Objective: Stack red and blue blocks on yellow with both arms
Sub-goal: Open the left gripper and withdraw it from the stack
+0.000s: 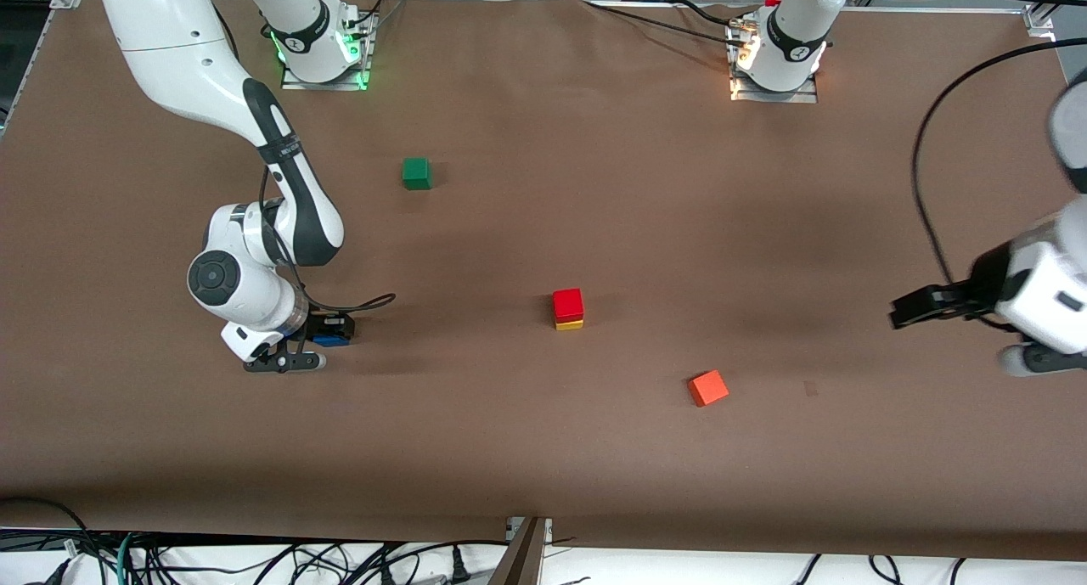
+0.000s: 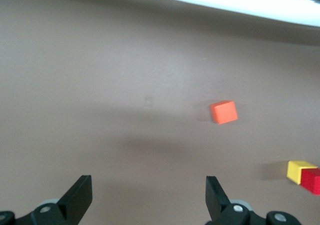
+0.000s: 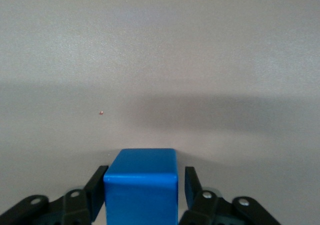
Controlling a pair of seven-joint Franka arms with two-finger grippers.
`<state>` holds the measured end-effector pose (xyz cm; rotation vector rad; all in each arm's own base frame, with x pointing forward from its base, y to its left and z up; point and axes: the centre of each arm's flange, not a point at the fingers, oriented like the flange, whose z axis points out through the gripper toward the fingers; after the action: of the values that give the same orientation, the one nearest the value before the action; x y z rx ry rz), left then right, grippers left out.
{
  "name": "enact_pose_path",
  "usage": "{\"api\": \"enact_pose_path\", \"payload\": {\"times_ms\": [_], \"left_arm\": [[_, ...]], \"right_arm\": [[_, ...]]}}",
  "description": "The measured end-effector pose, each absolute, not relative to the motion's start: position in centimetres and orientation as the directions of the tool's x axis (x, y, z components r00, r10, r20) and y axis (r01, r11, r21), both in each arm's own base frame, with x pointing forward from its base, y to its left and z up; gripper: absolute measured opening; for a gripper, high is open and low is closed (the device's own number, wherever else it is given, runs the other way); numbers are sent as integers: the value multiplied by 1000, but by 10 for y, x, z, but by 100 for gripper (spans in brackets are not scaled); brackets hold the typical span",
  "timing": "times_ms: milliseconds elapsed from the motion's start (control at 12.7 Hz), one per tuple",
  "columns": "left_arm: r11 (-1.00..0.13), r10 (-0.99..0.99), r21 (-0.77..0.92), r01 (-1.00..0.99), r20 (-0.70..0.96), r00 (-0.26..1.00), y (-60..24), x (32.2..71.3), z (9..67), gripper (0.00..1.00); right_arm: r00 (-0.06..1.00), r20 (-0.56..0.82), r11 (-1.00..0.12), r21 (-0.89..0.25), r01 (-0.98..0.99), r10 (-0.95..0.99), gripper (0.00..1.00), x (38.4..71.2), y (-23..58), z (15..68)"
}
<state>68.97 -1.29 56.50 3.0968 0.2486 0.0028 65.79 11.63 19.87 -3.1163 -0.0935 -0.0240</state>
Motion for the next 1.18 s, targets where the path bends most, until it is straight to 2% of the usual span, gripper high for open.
{"api": "enact_pose_path", "payload": {"times_ms": [550,865,1179], "left_arm": [[-983,181,33,181,-25,983,9,678,576,100],[-982,186,33,187,-28,982,14,678,575,100],[-982,187,33,189,-31,982,15,678,573,100]], "right_arm": [[998,16,-998,-23,60,60,63,658,116,199],[998,16,-998,-24,59,59,56,658,116,199],[998,16,-998,-24,59,59,56,658,116,199]]}}
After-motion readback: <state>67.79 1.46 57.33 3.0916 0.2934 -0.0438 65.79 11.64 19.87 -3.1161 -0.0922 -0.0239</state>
